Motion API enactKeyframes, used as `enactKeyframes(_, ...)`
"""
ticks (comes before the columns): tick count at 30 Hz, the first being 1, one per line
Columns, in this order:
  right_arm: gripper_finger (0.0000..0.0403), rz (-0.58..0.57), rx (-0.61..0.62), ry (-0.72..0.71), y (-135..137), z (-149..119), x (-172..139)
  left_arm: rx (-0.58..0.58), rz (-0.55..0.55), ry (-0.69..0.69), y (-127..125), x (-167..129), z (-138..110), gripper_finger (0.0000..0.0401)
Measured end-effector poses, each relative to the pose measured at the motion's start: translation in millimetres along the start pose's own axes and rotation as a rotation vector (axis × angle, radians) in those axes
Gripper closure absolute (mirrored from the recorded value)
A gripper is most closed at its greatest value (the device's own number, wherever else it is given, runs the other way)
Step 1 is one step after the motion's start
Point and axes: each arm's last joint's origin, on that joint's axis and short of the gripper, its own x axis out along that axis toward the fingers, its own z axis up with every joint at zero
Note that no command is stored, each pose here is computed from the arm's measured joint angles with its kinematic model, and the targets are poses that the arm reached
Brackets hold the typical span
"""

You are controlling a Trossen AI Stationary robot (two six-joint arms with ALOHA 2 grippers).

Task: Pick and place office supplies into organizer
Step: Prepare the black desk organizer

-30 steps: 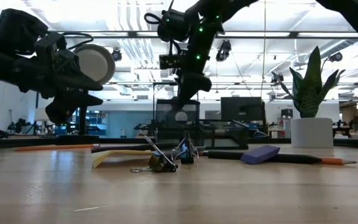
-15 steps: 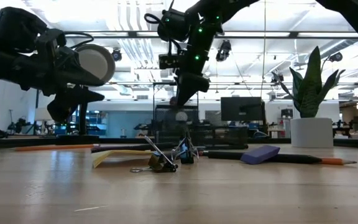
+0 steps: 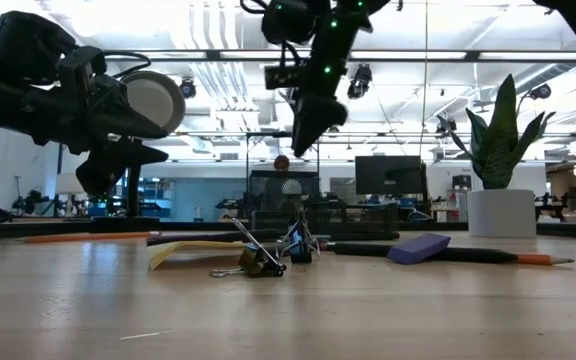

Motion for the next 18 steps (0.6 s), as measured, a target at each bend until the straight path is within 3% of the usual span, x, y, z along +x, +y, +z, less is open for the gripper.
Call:
enactKeyframes(3,0.0241,0.117,0.001,-0.001,11.3,0.2,-0.1,0.000,0.000,0.001,0.0,0.0,-0.1,0.0251)
enactKeyframes(11,0.0259,0.114,-0.008,-0.025,17.7,7.6,14.5,0.000,0.002,0.003,0.2,0.0,-0.4,0.0251)
enactKeyframes(18,0.0264,0.134,0.033,0.036,15.6,2.3,38.1,0.000,0.002,0.003,0.2,0.0,-0.4,0.0251)
